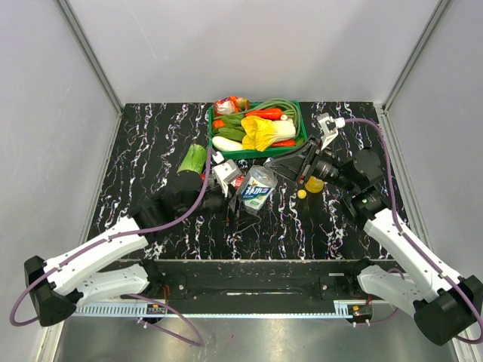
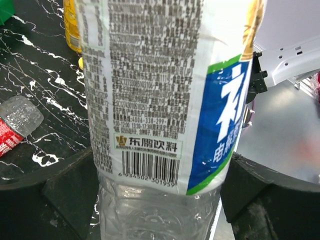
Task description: Unscrew the bottle caps
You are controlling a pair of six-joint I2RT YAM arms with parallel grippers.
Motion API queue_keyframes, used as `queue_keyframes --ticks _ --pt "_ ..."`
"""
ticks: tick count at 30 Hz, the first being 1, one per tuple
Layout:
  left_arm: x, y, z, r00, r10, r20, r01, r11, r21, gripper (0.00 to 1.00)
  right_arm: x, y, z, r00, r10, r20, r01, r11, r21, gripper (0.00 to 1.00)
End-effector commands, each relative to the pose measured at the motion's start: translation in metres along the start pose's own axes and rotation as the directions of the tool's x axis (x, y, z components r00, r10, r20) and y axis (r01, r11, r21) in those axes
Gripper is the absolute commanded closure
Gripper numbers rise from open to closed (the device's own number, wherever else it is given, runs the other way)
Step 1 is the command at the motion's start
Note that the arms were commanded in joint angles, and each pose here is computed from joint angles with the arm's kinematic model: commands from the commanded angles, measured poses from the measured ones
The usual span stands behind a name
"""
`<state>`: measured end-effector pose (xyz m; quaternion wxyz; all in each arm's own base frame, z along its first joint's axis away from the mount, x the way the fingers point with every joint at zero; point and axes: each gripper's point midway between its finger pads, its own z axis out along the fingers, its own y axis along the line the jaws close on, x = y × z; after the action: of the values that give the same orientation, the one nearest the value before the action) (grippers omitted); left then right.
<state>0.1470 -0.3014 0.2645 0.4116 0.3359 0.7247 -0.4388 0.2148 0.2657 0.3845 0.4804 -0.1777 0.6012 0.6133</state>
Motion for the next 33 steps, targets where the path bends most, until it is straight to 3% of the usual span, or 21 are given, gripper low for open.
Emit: queue_keyframes --ticks 1,7,12,15,17,22,29,33 --pt "-0.013 -0.012 0.003 0.999 0.03 0.043 -0.032 0.997 0.064 0.14 -0.013 0.011 -0.001 0.998 -0.043 0.045 0.043 0.999 -0.006 1.0" --pt "-0.012 -0.009 0.004 0.999 0.03 0.043 -0.032 0.998 0.052 0.34 -0.013 0.001 -0.002 0.998 -0.036 0.052 0.034 0.998 0.045 1.0" --pt "-0.012 -0.005 0.002 0.998 0.033 0.046 -0.034 0.999 0.027 0.46 -0.014 -0.006 -0.004 0.997 -0.037 0.065 0.032 0.996 0.085 0.81" --pt "-0.012 -0.002 0.001 0.998 0.036 0.044 -0.036 0.999 0.012 0.49 -0.015 -0.008 -0.004 0.997 -0.036 0.073 0.029 0.995 0.096 0.63" --pt "-0.011 0.001 0.0 0.999 0.036 0.04 -0.036 0.999 -0.007 0.5 -0.016 -0.008 -0.005 0.996 -0.038 0.083 0.029 0.994 0.106 0.42" --pt "-0.006 0.018 -0.002 0.999 0.037 0.011 -0.036 0.994 -0.101 0.53 -0.024 -0.016 -0.006 0.993 -0.02 0.117 -0.001 0.985 0.17 0.01" --pt "0.004 0.043 -0.001 0.998 0.031 -0.047 -0.041 0.97 -0.24 0.6 -0.029 -0.03 -0.004 0.993 0.004 0.115 -0.032 0.968 0.248 0.0" --pt "0.003 0.062 -0.005 0.997 0.054 -0.05 -0.069 0.919 -0.388 0.62 -0.03 -0.036 -0.003 0.992 0.014 0.123 -0.047 0.96 0.276 0.0"
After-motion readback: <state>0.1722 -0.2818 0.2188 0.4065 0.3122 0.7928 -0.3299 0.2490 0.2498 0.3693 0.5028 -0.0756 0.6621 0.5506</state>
